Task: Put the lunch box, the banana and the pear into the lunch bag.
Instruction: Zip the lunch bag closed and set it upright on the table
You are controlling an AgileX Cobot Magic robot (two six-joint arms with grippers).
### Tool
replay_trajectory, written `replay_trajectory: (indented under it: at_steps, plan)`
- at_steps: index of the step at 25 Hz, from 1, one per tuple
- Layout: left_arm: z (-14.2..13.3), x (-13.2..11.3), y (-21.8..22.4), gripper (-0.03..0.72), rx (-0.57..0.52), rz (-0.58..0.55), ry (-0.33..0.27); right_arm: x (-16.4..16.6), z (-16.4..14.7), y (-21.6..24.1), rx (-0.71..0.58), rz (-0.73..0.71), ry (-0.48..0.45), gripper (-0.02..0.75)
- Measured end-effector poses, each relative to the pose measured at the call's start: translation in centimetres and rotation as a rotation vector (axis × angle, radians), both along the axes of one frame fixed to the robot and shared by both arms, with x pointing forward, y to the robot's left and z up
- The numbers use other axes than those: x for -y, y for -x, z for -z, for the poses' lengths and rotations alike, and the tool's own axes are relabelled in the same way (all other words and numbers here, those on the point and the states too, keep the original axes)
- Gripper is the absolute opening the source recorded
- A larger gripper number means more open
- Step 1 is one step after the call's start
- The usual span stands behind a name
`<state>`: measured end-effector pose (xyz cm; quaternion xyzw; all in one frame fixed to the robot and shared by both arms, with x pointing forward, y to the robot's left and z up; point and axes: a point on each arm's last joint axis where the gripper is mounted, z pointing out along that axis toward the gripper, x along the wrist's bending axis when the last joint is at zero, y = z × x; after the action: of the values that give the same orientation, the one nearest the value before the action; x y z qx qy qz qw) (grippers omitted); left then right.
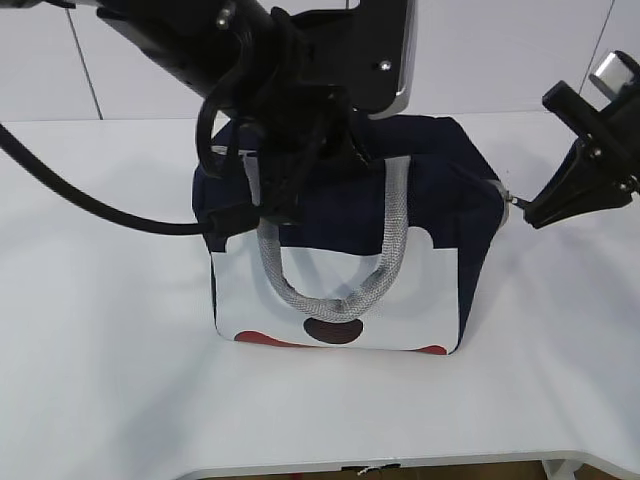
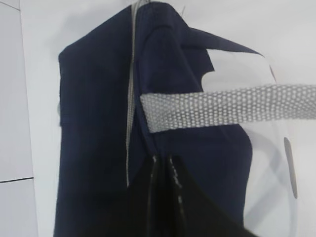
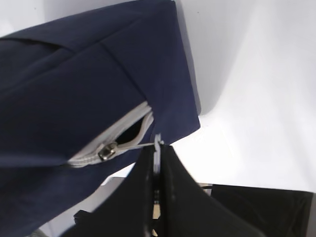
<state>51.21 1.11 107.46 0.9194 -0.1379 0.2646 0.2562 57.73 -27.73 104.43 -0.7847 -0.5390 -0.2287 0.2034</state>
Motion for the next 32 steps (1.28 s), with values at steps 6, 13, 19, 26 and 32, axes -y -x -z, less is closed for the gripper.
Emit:
replay_trajectory:
  at_steps: [6, 13, 19, 26, 32]
  plan:
    - [0.0, 0.0, 0.0, -0.013, 0.002, -0.003, -0.005, -0.1, 2.2, -1.0, -0.004, -0.066, -0.023, 0.018]
    - [0.0, -0.1, 0.0, -0.013, 0.001, -0.005, -0.007, 0.0, 4.5, -1.8, -0.028, -0.112, -0.024, 0.018]
    - [0.0, -0.1, 0.0, -0.013, 0.000, -0.006, -0.006, -0.1, 5.9, -2.3, -0.042, -0.134, -0.044, 0.018]
    - [0.0, -0.1, 0.0, -0.013, -0.001, -0.005, -0.008, -0.1, 5.9, -2.4, -0.017, -0.155, -0.055, 0.018]
    - [0.0, -0.1, 0.0, -0.013, -0.001, -0.005, -0.009, -0.1, 6.0, -2.4, 0.000, -0.176, -0.052, 0.018]
